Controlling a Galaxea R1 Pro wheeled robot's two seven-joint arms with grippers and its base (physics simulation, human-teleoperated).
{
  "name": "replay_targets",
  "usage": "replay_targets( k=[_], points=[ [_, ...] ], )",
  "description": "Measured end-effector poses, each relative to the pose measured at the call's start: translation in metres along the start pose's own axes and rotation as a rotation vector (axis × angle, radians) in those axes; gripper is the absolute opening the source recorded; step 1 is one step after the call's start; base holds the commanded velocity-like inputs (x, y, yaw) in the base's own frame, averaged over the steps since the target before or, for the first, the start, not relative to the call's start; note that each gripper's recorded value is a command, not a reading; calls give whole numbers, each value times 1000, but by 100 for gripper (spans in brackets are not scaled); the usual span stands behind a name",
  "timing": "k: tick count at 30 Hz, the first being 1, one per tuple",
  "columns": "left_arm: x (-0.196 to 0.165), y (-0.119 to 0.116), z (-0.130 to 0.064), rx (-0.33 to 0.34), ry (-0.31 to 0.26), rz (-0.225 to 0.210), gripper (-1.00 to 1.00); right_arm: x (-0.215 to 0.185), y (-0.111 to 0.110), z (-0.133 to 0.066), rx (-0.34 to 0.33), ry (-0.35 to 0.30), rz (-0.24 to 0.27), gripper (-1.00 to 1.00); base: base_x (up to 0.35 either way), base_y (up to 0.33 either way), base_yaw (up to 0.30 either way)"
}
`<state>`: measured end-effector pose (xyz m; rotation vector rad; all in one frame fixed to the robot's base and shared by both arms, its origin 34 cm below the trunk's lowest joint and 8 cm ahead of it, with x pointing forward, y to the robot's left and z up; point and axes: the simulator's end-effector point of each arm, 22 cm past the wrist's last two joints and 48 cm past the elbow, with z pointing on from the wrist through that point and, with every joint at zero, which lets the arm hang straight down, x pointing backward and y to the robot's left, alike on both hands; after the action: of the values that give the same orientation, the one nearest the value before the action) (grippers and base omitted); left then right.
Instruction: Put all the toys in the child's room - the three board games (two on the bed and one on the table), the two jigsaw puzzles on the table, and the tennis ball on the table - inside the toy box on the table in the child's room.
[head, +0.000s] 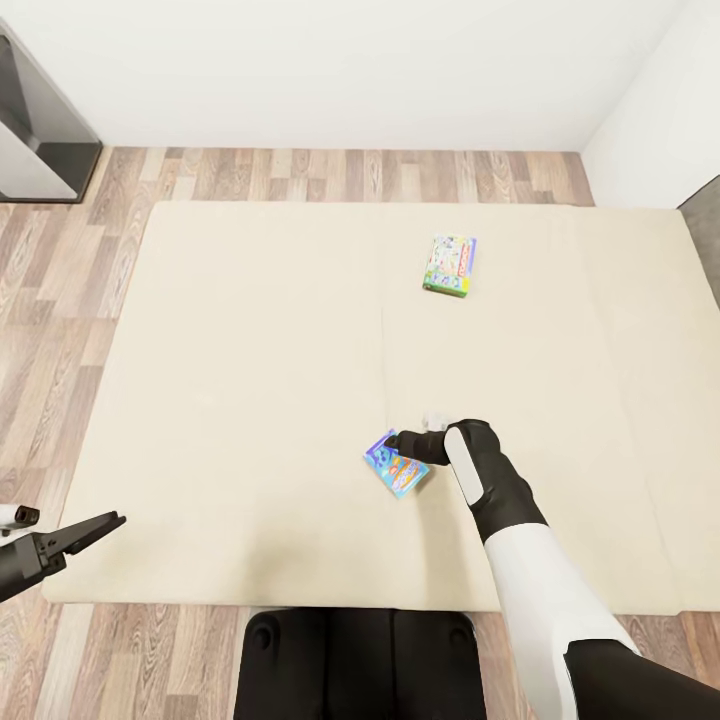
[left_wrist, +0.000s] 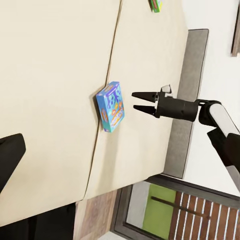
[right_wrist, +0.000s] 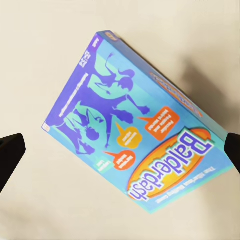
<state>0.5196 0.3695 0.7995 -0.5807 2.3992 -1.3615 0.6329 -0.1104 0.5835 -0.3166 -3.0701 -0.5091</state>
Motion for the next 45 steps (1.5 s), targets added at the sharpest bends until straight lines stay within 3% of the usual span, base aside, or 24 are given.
replay_targets(
  k=[25, 37, 45],
  points=[
    [-4, 1, -4, -10, -5, 5, 100, -2, 0, -1, -1, -7, 1, 100, 0, 0, 0],
    [-24, 4, -27, -63, 13, 53, 100, -3, 0, -1, -2, -8, 1, 100, 0, 0, 0],
    [-27, 2, -30, -69, 26, 62, 100, -3, 0, -1, -2, -8, 1, 100, 0, 0, 0]
  ],
)
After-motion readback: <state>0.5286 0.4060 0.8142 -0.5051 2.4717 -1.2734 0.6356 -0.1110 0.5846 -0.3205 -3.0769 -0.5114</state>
